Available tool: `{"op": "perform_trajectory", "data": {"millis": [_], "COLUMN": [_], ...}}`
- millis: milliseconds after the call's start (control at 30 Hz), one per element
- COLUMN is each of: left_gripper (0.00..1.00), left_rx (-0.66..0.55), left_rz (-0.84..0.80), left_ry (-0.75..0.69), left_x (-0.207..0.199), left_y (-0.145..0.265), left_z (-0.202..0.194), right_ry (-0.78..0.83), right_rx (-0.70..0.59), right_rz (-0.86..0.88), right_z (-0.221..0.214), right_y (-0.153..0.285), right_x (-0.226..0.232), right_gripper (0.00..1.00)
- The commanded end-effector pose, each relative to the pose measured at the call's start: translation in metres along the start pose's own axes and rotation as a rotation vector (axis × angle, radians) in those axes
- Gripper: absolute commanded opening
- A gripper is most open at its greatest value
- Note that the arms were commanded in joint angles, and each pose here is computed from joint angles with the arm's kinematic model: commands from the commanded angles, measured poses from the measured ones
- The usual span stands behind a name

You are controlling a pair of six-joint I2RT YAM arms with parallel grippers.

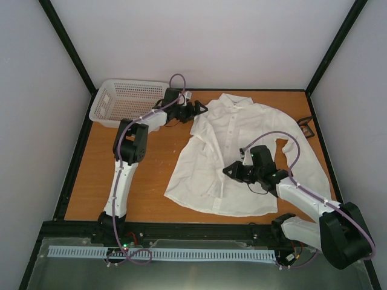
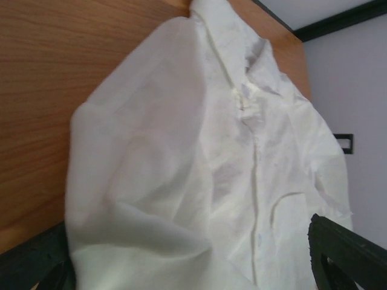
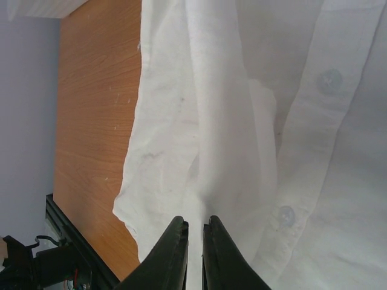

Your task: Pin the brooch onto the clothing

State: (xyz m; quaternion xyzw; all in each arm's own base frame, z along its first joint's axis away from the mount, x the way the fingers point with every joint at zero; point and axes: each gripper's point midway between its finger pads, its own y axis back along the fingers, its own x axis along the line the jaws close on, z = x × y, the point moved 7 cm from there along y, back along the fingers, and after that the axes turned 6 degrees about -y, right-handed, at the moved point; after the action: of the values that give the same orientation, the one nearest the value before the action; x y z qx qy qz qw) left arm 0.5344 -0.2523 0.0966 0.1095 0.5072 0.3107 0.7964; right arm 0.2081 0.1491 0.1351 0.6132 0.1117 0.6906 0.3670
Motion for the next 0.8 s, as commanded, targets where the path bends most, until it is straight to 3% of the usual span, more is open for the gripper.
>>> {"op": "perform_trajectory", "data": {"millis": [0,233,333,367,433,533,767], "left_gripper": [0.98,0.87,0.86,0.87,0.89,0.96,0.99], "left_rx": [0.026,-0.068,-0.112,-0.136,-0.169,-0.21,-0.115], "left_rz": [-0.171,-0.471,-0.513,-0.497,-0.455,-0.323,0.044], "left_ry": [-0.026,-0.272,-0.39,-0.434,-0.473,-0.504,-0.351], "left_x": [-0.034,-0.137,-0.183,-0.194,-0.208,-0.213,-0.147], "left_y": [0.004,0.06,0.093,0.102,0.12,0.139,0.117], "left_z": [0.015,0.061,0.066,0.067,0.069,0.069,0.05], "right_ry": [0.025,0.085,0.116,0.119,0.145,0.201,0.224], "right_rx": [-0.006,0.115,0.172,0.164,0.121,0.044,-0.044], "right_rz": [0.06,0.12,0.149,0.15,0.131,0.043,-0.183], "right_z": [0.005,-0.017,-0.022,-0.021,-0.014,0.003,0.036], "right_y": [0.006,-0.021,-0.033,-0.033,-0.027,-0.014,0.003], "right_x": [0.016,0.025,0.035,0.036,0.041,0.048,0.035], "right_gripper": [0.1,0.12,0.14,0.16,0.31,0.39,0.58]}}
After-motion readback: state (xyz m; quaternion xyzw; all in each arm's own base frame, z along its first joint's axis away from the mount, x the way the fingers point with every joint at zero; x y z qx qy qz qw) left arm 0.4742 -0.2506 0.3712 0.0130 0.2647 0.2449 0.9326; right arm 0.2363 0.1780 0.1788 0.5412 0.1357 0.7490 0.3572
